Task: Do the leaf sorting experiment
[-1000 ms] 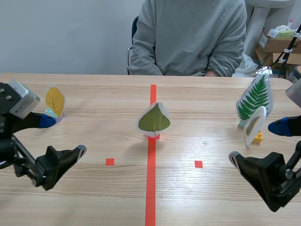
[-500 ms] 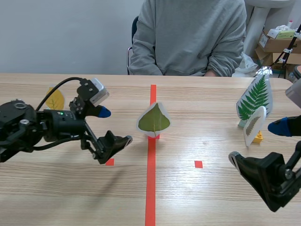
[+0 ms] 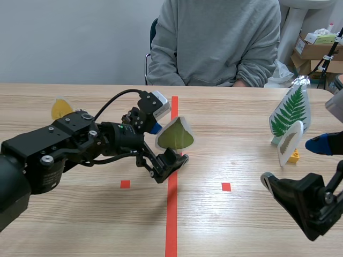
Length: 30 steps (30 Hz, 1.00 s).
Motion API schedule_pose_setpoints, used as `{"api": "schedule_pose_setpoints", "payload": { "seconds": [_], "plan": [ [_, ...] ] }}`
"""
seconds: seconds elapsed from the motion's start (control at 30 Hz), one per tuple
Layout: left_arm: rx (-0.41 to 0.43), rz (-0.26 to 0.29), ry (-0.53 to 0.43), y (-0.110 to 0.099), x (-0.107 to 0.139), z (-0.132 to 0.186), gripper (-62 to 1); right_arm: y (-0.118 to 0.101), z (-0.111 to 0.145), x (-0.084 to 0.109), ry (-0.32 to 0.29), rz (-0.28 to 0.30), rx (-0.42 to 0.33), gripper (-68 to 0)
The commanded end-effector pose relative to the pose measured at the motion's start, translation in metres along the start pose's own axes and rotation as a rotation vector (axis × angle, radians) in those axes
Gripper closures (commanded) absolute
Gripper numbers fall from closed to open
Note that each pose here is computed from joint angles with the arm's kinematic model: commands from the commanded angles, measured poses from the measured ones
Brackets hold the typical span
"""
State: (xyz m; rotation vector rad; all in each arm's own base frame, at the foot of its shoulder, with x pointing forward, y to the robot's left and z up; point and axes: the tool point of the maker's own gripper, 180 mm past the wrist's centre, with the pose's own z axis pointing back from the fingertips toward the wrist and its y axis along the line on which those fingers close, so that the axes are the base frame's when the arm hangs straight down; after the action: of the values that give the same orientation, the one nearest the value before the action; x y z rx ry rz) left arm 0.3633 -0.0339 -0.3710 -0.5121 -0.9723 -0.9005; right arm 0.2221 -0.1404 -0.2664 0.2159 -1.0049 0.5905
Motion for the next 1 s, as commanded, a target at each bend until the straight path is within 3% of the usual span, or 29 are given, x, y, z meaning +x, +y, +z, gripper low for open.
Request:
{"api": "schedule_pose_setpoints", "payload": {
  "seconds": [0.0, 0.2, 0.47, 0.8, 0.97],
  "plan": [
    [0.016, -0.014, -0.051, 0.0052, 0.02, -0.0011, -62.3, -0.0023, -0.0008, 0.0056, -0.019, 0.009, -0.001, -60.6],
    [0.02, -0.025, -0.05, 0.0027, 0.0219, -0.0044, -60.4, -0.0025, -0.001, 0.0048, -0.016, 0.01, -0.004, -60.6],
    [0.025, -0.019, -0.048, 0.0018, 0.0189, -0.0043, -32.3, -0.0031, -0.001, 0.0036, -0.01, 0.017, -0.008, -60.6],
    [0.027, -0.016, -0.042, 0.0017, 0.017, -0.0042, -2.7, -0.0031, -0.001, 0.0036, -0.009, 0.018, -0.008, -60.6],
    [0.027, -0.012, -0.034, 0.0013, 0.0136, -0.0036, -2.8, -0.0031, -0.001, 0.0036, -0.009, 0.018, -0.008, -60.6]
  ]
}}
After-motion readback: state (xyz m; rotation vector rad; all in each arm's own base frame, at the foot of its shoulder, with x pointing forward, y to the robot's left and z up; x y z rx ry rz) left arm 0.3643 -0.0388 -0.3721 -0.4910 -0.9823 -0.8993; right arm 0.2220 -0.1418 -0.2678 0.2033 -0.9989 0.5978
